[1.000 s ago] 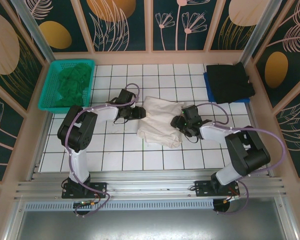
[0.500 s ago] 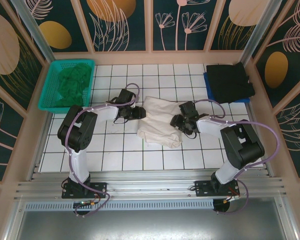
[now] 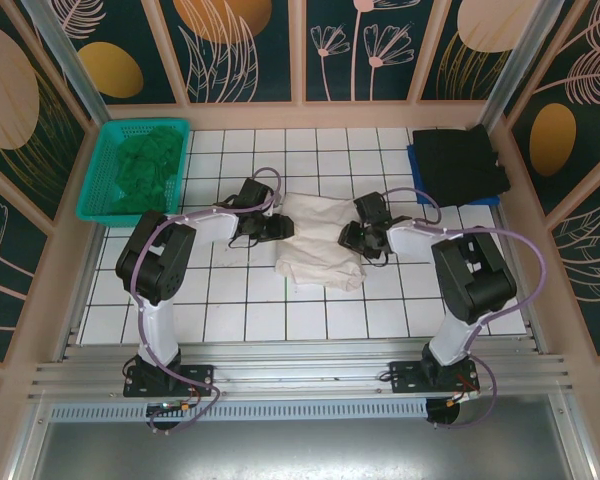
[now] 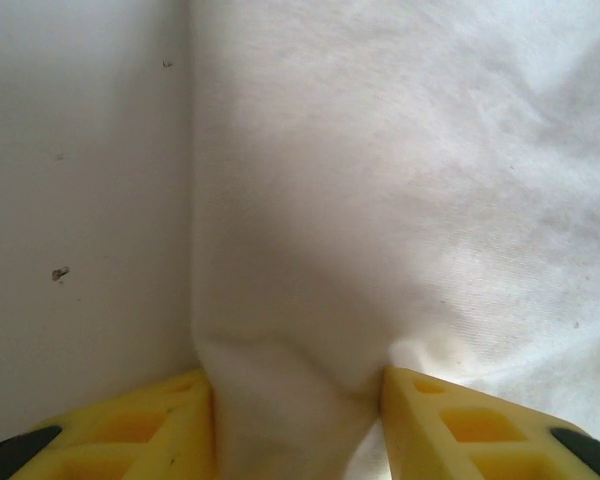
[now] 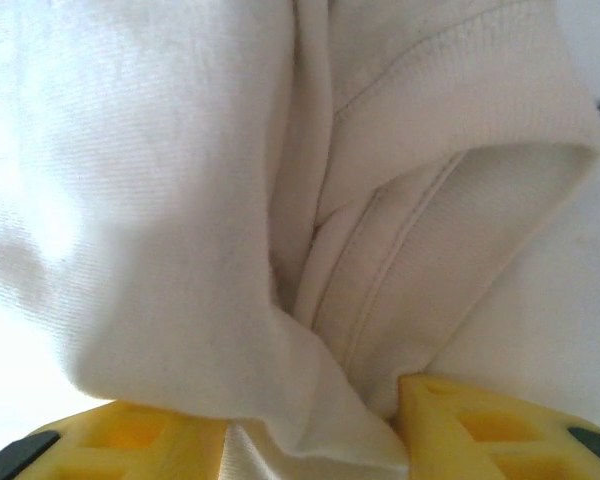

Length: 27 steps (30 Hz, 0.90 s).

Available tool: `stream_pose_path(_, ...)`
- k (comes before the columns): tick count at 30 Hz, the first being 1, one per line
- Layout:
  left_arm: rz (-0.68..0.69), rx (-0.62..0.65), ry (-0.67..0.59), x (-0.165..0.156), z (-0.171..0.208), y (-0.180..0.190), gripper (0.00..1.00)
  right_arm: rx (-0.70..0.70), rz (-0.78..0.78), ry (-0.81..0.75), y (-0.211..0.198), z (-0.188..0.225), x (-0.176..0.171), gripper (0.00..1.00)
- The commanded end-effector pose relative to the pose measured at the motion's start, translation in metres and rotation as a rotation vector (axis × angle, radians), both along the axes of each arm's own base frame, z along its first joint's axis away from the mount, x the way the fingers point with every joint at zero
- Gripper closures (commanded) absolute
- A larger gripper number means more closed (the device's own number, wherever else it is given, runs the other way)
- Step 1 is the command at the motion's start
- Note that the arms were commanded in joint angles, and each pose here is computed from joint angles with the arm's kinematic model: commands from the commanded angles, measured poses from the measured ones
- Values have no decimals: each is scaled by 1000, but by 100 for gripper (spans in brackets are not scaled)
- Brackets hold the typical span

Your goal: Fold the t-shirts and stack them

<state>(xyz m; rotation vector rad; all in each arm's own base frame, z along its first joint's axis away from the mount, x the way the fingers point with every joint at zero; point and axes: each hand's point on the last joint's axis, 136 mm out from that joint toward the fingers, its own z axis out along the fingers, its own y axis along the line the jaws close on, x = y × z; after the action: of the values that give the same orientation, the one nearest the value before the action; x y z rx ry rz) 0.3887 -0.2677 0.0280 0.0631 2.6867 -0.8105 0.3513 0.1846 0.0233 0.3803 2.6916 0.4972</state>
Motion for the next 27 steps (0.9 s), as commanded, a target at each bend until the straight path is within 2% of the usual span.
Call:
stream_pose_path(1,-3,-20,8,2,6,-7,56,18,70,-187,23,15,44,54)
stream_pose_path(3,-4,-19,10,3,6,-7,56,9,89,-192,25,12,46,60)
stream_pose_path(6,-3,-20,11,3,7,-7,56,-19,118,-185,26,8,52,75)
stream_pose_path(7,-5,-24,9,4,9,-8,56,-41,121,-187,24,8,55,82)
stream_pose_path(11,-9,-36,-7,6,20,-10,54,-154,143,-217,11,23,66,99)
stream_pose_path(15,20,-24,-35,14,34,-1,52,-276,163,-273,-14,51,77,100)
stream_pose_path(22,104,12,-95,33,61,36,48,-438,243,-380,-58,101,95,100)
stream_pose_path(27,115,25,-104,36,64,44,48,-464,256,-369,-79,96,105,100)
